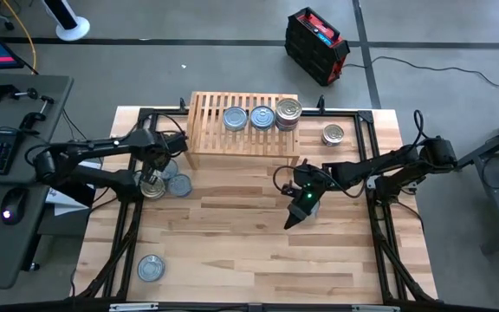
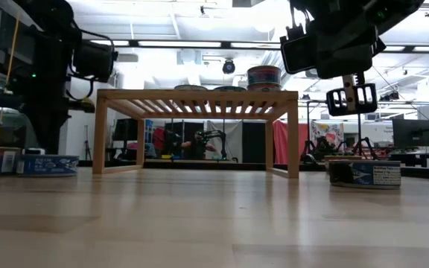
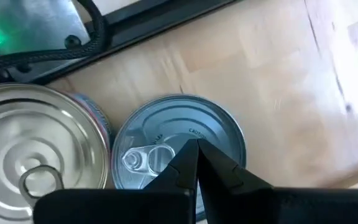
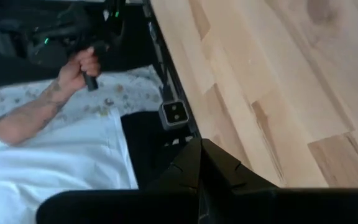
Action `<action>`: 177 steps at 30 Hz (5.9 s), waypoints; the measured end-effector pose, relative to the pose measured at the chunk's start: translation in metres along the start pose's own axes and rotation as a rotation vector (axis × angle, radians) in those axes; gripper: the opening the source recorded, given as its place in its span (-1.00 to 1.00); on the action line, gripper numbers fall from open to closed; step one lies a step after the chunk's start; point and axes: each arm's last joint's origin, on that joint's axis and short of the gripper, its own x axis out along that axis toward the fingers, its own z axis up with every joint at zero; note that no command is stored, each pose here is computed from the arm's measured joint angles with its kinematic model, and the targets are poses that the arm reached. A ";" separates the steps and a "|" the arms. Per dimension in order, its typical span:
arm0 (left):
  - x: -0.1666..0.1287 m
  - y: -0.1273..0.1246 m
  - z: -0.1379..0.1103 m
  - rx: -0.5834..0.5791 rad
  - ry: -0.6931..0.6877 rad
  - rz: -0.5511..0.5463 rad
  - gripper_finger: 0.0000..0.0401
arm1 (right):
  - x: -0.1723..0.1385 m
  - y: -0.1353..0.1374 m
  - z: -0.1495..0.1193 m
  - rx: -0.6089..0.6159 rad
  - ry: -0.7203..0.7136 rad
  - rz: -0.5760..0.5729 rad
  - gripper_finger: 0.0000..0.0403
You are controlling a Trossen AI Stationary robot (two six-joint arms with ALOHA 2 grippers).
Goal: Stack canned seafood by type on shelf
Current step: Stack the green and blue tuna can on top of the other green and blue tuna can on the shelf
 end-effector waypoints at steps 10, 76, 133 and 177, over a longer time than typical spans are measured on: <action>-0.006 0.008 0.001 -0.142 -0.006 0.003 -1.00 | 0.001 0.000 0.000 -0.003 -0.038 -0.020 -1.00; -0.015 0.151 -0.151 0.528 0.645 -0.449 -1.00 | 0.047 0.023 -0.084 -0.083 0.369 -0.008 -1.00; -0.039 0.193 -0.121 2.009 0.368 -0.584 -1.00 | 0.041 0.135 -0.080 -0.543 -0.196 0.049 -1.00; -0.197 0.184 -0.162 1.927 0.028 -0.855 -1.00 | 0.098 0.088 -0.116 -0.722 0.004 -0.340 -0.20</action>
